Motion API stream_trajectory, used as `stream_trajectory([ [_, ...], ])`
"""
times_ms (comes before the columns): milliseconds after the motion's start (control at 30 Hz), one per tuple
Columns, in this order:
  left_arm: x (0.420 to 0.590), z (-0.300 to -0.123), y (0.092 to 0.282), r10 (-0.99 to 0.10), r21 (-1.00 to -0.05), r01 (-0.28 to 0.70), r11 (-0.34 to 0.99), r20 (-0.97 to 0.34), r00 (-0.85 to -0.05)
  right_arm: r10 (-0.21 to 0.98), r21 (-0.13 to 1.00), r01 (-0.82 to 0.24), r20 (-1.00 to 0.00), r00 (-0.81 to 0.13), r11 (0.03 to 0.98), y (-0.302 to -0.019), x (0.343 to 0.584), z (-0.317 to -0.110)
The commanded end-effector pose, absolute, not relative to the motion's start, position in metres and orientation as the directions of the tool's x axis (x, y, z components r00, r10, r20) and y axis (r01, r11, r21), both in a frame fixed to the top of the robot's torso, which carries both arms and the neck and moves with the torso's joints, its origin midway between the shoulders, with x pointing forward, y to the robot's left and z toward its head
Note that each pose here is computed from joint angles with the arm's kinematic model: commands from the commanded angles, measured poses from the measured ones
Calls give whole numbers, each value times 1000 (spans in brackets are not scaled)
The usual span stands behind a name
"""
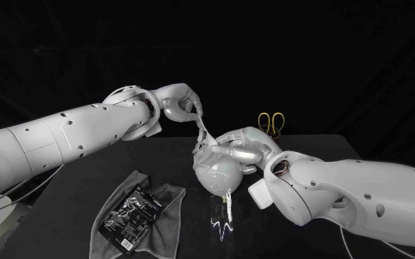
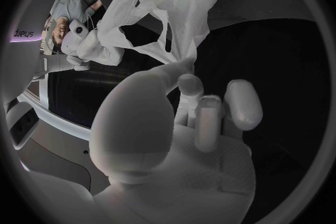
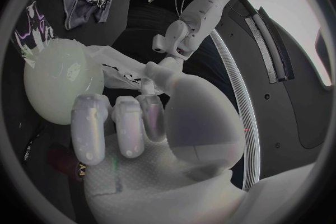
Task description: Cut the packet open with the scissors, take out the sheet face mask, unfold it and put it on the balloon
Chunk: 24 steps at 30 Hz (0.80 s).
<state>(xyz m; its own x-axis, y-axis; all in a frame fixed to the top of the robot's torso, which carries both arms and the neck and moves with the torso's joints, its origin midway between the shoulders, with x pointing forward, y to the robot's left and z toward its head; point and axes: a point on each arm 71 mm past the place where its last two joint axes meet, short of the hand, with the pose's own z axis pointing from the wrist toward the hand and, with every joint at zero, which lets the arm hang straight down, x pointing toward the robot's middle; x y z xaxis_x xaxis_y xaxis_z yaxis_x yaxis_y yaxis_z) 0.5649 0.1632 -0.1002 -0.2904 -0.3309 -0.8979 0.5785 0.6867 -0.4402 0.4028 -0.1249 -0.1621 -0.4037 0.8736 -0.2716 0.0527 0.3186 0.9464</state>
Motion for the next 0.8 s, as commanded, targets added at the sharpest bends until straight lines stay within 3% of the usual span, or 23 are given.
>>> stream_trajectory([
  [33, 566, -99, 155, -331, -436, 598, 672, -900, -285, 885, 951, 35, -273, -378, 308, -131, 398, -163],
  [433, 577, -98, 132, -319, -421, 610, 672, -907, -274, 929, 962, 113, -205, -308, 249, -155, 376, -185],
  [800, 578, -98, 130, -301, -405, 618, 674, -914, -270, 944, 977, 86, -162, -288, 194, -155, 371, -187],
])
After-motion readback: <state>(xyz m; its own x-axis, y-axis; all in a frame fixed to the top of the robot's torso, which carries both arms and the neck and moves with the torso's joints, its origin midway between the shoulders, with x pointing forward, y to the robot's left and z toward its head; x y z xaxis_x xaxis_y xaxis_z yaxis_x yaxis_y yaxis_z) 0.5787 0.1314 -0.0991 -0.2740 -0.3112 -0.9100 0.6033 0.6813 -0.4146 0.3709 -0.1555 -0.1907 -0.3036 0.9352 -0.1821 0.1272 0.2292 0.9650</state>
